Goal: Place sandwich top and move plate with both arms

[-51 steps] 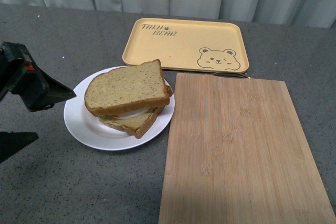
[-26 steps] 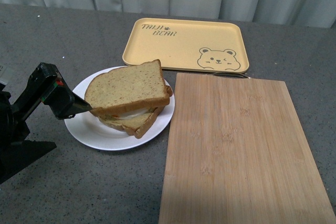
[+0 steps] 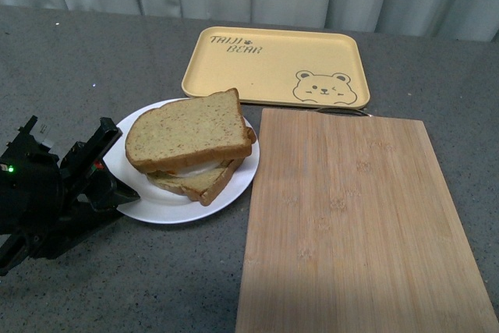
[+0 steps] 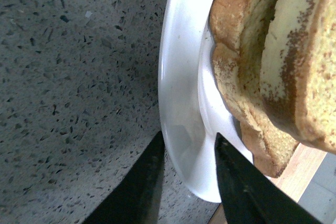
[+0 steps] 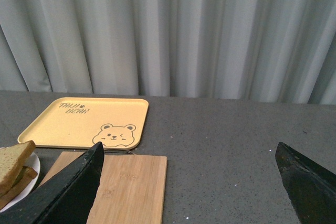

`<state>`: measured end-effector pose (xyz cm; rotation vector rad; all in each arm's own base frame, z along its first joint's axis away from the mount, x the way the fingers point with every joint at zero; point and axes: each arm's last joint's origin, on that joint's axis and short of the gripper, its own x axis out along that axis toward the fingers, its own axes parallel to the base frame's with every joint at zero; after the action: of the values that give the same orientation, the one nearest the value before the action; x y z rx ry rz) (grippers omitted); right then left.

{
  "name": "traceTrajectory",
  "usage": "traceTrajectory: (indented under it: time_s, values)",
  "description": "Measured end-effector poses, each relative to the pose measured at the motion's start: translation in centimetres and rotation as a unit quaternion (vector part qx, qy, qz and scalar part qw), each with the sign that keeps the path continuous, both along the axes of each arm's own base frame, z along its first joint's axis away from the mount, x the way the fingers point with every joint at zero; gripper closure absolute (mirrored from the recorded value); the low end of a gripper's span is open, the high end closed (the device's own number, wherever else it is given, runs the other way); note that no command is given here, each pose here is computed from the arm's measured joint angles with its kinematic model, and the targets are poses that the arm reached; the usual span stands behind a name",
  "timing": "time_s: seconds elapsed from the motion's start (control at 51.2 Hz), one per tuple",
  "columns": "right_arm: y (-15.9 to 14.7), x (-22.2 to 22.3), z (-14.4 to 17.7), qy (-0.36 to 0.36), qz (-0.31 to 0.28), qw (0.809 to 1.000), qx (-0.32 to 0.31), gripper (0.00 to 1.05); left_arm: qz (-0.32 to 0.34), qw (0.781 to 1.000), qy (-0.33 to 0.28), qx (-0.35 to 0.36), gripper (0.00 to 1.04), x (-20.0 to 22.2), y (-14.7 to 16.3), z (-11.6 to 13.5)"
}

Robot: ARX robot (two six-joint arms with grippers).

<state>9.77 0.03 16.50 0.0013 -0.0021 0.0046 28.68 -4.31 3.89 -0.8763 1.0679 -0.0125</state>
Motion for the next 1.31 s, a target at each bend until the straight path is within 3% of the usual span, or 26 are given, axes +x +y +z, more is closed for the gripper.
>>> traceTrajectory:
  time_s: [0.059, 0.195, 0.488, 0.723, 0.84, 1.309]
  values:
    - [0.0, 0.0, 0.0, 0.0, 0.0, 1.0, 0.0, 0.09, 0.006, 1.0, 0.008, -0.012, 0.89, 0.2, 0.0, -0.3]
    - [0.0, 0.0, 0.0, 0.0, 0.0, 1.0, 0.0, 0.09, 0.019, 0.999, 0.004, -0.043, 1.01, 1.1, 0.4, 0.0]
    - [0.0, 0.0, 0.0, 0.0, 0.0, 1.0, 0.0, 0.09, 0.034, 0.994, -0.016, -0.098, 1.01, 0.8, 1.1, 1.8]
    - [0.0, 0.0, 0.0, 0.0, 0.0, 1.0, 0.0, 0.09, 0.015, 0.968, -0.113, -0.225, 1.01, -0.2, 0.7, 6.7]
    - [0.0, 0.0, 0.0, 0.0, 0.0, 1.0, 0.0, 0.09, -0.012, 0.959, -0.133, -0.25, 1.01, 0.5, -0.5, 8.3]
    - [0.0, 0.0, 0.0, 0.0, 0.0, 1.0, 0.0, 0.09, -0.005, 0.962, -0.133, -0.238, 1.01, 10.4, -6.7, 6.1]
